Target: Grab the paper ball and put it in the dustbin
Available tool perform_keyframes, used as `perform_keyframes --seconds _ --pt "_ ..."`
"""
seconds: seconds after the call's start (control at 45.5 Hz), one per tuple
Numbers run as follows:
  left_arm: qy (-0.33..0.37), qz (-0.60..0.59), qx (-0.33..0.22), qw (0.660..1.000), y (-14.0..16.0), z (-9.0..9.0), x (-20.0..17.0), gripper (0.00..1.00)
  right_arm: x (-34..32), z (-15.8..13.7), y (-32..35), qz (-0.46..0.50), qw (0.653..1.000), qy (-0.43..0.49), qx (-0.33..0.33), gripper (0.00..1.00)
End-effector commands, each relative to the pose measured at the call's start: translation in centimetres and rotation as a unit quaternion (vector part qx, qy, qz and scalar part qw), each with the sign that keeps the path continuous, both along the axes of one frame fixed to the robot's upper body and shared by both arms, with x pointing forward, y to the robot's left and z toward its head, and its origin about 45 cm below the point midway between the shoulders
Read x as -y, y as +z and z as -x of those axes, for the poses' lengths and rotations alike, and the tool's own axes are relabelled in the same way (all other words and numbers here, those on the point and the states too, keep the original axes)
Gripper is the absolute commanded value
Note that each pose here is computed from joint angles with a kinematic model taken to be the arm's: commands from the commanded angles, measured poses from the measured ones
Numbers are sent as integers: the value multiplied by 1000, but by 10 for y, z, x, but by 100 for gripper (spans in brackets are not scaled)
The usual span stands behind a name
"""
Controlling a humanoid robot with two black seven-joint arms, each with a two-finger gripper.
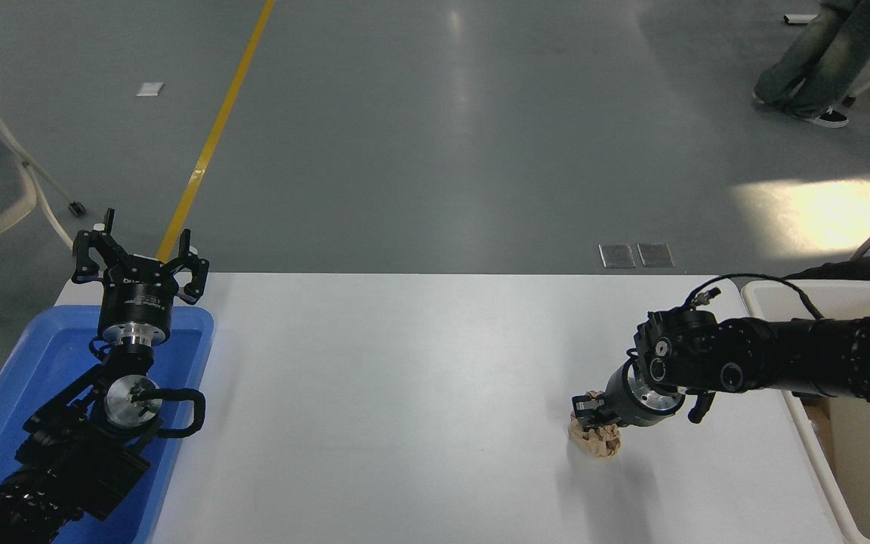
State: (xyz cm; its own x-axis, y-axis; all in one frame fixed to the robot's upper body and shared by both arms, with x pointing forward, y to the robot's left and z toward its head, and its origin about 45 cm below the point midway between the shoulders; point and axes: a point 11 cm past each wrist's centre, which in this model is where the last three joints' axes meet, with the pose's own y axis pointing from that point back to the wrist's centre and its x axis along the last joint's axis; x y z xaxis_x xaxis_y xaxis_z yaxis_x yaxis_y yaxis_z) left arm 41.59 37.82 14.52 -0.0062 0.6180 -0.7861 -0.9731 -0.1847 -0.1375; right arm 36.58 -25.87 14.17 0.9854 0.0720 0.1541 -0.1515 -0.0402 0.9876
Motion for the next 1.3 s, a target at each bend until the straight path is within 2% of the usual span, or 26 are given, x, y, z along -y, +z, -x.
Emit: perform_keyframes --seconds 0.0,0.308,0.44,0.901,1.121,1.275 --pt "0 0 0 1000 0 0 0 99 19 -13 112 16 1000 19 17 0" --pt "1 -1 0 1000 0 0 -1 99 25 -1 238 56 996 27 62 0" --pt "1 -1 0 1000 0 0 -2 99 19 1 267 55 996 31 69 0" --pt "1 -1 0 1000 1 0 -1 99 41 5 271 85 994 10 67 0" --pt "1 0 0 1000 0 0 -1 99 95 4 277 121 989 -27 85 0" --pt "1 0 0 1000 0 0 -1 99 159 8 266 131 983 -83 100 0"
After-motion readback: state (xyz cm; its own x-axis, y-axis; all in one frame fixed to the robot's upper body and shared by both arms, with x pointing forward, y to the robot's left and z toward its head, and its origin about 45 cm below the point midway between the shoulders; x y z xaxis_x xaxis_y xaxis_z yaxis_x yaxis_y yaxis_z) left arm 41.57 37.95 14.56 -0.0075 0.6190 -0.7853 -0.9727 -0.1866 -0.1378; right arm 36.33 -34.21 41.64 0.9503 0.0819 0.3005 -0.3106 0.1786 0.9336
